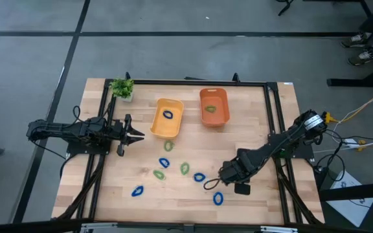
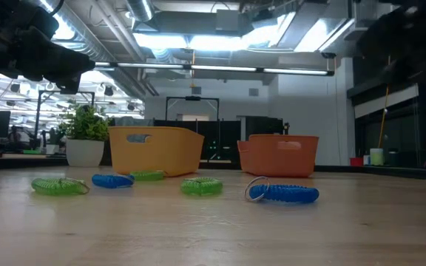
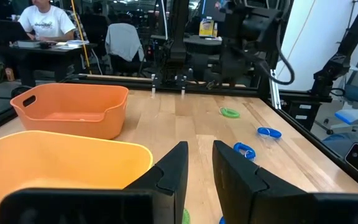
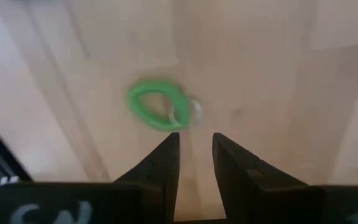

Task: Sort items
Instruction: Put the green keychain into the orange bin

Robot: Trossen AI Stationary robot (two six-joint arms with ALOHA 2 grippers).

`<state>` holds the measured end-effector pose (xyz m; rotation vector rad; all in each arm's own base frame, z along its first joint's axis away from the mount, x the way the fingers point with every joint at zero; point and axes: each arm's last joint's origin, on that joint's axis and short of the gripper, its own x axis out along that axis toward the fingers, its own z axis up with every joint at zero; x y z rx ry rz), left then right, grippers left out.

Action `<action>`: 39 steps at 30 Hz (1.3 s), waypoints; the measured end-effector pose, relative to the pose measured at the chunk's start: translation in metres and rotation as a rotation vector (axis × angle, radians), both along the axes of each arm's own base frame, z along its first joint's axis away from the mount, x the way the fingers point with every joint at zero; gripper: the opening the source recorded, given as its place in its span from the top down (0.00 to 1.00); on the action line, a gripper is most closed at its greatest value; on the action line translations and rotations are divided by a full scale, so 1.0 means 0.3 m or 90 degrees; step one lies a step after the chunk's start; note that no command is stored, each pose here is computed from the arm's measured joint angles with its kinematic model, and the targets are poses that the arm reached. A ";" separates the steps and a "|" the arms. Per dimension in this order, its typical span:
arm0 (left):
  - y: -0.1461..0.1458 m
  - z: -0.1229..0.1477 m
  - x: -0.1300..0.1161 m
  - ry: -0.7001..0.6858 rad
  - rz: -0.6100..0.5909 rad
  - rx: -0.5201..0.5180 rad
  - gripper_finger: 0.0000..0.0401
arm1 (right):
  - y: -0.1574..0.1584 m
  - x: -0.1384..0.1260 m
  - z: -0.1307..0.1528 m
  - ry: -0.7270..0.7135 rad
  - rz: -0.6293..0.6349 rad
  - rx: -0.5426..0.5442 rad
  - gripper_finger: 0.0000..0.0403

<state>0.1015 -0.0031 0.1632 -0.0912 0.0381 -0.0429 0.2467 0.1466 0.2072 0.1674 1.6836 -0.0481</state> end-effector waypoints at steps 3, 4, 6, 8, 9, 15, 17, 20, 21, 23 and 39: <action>0.000 0.000 0.000 0.000 0.000 0.000 0.82 | 0.032 -0.013 0.000 -0.010 0.027 0.006 0.77; 0.000 0.000 0.000 0.000 0.000 0.000 0.83 | 0.042 -0.018 -0.001 -0.015 0.037 0.005 0.77; 0.000 0.000 0.000 0.000 0.000 0.000 0.83 | 0.062 -0.026 -0.001 -0.031 0.066 0.000 0.77; 0.000 0.000 0.000 0.000 0.000 0.000 0.82 | 0.080 -0.029 -0.002 -0.056 0.091 -0.010 0.77; 0.000 0.000 0.000 0.000 0.000 0.000 0.82 | 0.087 -0.030 -0.002 -0.068 0.105 -0.016 0.77; 0.000 0.000 0.000 0.000 0.000 0.000 0.82 | 0.110 -0.036 -0.002 -0.110 0.149 -0.048 0.77; 0.000 0.000 0.000 0.000 0.000 0.000 0.83 | 0.110 -0.037 -0.002 -0.109 0.143 -0.048 0.76; 0.000 0.000 0.000 0.000 0.000 0.000 0.82 | 0.110 -0.043 -0.013 -0.092 0.125 -0.027 0.74; 0.000 0.000 0.000 0.000 0.000 0.000 0.82 | 0.108 -0.048 -0.023 -0.080 0.120 -0.018 0.73; 0.000 0.000 0.000 0.000 0.000 0.000 0.82 | 0.105 -0.057 -0.045 -0.065 0.119 -0.005 0.70; 0.000 0.000 0.000 0.000 0.000 0.000 0.83 | 0.087 -0.061 -0.064 -0.071 0.209 -0.024 0.61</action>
